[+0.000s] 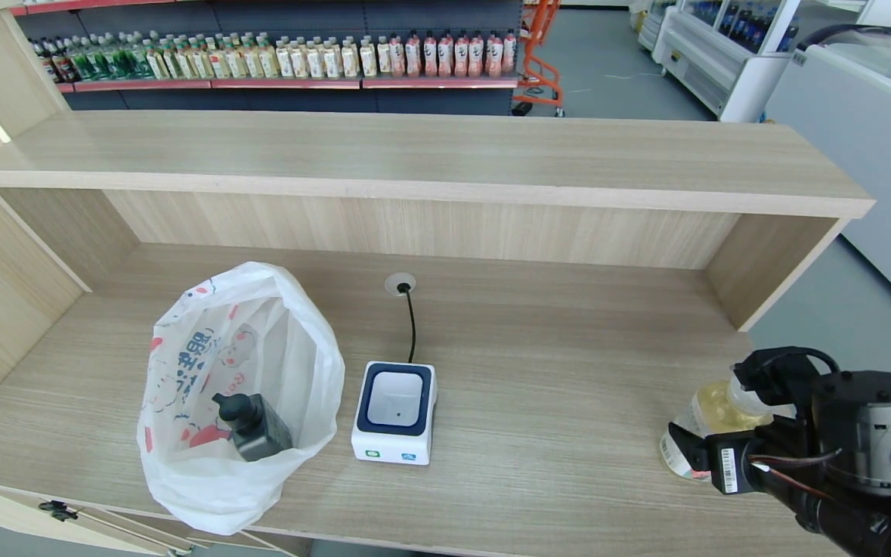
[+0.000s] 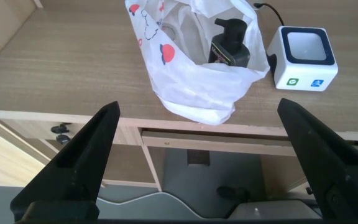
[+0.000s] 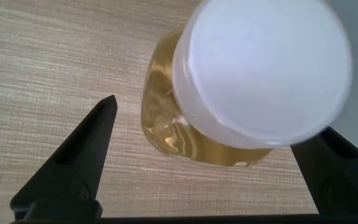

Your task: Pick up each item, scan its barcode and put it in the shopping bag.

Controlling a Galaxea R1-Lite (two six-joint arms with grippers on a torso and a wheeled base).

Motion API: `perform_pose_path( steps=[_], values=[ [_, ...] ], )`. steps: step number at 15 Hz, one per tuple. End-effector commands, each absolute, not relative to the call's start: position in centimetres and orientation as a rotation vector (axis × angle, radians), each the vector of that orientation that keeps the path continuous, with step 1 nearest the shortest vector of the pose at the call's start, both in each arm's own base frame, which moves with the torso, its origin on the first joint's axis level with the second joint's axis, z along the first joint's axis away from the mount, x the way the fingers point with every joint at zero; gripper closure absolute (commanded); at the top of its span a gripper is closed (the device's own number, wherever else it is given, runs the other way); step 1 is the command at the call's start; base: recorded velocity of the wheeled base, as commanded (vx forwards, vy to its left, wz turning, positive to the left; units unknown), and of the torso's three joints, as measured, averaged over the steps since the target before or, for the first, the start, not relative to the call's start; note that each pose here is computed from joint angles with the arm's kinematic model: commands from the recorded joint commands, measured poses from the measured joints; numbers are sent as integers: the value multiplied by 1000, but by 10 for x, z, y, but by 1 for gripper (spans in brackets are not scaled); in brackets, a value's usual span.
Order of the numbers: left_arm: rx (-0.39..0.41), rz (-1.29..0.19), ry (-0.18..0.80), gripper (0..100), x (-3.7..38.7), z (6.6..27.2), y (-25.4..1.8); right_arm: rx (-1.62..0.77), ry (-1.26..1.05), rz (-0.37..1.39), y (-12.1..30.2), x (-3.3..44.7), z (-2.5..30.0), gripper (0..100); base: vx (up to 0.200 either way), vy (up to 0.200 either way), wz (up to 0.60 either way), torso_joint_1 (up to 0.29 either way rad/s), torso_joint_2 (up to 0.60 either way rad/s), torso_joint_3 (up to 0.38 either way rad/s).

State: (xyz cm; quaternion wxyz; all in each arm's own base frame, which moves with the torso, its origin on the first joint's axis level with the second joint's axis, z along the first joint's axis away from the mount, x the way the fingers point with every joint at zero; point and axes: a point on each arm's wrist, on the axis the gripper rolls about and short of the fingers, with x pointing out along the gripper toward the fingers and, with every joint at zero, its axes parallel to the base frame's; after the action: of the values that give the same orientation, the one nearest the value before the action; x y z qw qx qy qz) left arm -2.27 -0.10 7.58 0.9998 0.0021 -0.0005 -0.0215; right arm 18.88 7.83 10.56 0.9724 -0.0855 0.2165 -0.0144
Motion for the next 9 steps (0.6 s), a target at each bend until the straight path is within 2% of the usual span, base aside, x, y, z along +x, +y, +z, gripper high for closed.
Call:
perform_pose_path(
  steps=[1,9],
  values=[
    [5,-43,-2,0,-23,76,-1,-186,463,-29,80,193,99,100,0,0,0,0,0,0],
    [5,-43,-2,0,-23,76,-1,-240,436,-19,84,204,92,100,0,0,0,0,0,0]
  ],
)
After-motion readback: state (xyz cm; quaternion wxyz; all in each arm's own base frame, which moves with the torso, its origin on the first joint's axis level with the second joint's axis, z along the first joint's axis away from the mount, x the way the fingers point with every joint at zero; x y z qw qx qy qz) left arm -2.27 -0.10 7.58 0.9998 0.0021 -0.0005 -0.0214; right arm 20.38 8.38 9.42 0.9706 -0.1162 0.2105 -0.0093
